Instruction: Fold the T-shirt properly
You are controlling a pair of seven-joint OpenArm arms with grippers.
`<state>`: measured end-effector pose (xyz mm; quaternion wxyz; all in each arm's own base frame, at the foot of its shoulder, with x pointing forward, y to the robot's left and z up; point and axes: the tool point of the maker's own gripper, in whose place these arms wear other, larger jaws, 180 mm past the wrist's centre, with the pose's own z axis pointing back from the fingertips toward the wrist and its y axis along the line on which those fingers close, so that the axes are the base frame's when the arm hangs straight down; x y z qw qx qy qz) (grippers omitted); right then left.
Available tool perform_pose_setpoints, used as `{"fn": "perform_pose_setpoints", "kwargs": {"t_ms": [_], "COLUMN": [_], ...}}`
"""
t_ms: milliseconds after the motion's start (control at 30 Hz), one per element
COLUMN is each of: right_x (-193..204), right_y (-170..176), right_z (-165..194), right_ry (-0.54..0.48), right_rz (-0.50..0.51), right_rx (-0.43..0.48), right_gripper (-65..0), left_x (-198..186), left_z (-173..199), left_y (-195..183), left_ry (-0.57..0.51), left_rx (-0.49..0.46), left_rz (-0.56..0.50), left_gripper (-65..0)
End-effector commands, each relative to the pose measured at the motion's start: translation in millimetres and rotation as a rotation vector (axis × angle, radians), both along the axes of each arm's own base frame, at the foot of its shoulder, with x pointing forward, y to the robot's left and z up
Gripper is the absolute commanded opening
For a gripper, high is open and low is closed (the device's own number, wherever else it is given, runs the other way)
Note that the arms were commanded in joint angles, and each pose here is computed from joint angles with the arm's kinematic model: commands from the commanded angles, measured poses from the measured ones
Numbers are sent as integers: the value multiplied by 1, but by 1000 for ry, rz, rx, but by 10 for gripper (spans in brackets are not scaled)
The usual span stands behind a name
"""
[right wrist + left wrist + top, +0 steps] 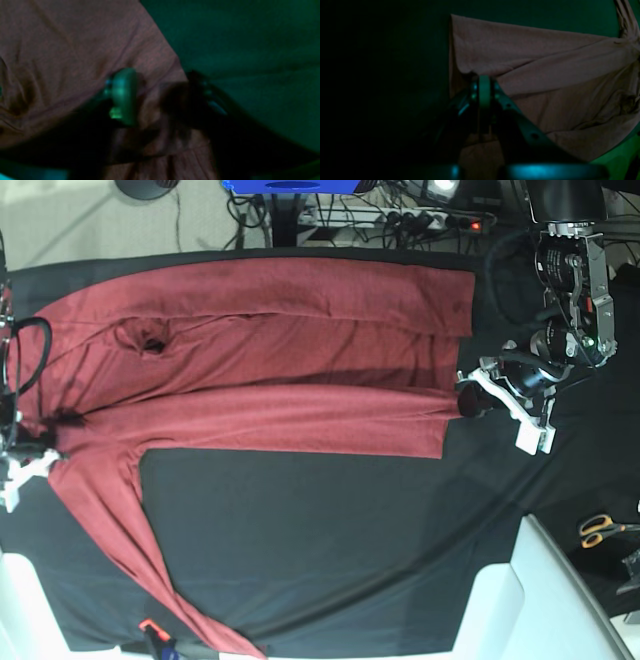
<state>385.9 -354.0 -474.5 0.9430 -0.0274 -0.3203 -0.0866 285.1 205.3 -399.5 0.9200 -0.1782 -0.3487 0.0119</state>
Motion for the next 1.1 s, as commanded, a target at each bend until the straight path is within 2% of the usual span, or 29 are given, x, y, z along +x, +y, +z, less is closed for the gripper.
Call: {"fn": "perform_pose_setpoints", "kwargs": {"t_ms": [0,67,100,333,467,533,633,867,1067], "right_x": [18,18,18,30,46,47,55,70,73], "right_y": [-11,-11,-11,-14,-12,-10,-7,-1,-6], "right_z": [21,21,21,34,52,54,65,88,98], "right_ry": [-62,-62,-62,-91,-146,-138,-142,-176,-192], "right_rz": [-11,-11,-11,-8,13,21,38,73,75], "right_rx": [-18,-18,-18,-26,-38,-40,-44,-62,-77], "right_gripper": [-530,-636,-650,-650,-650,-650,-650,-650,-650], "left_x": [8,8,8,10,16,27,37,67,72], "left_z": [12,12,12,13,20,28,37,77,83], "left_y": [3,3,3,2,2,3,4,-3,-3], "left_ry": [-45,-45,-45,-49,-71,-94,-68,-146,-145], "left_rx": [0,0,0,-2,0,6,19,45,54], "left_rz": [-2,-2,-2,-1,-2,-4,-26,-64,-74], "left_gripper": [-650,-650,-650,-650,-650,-650,-650,-650,-650]}}
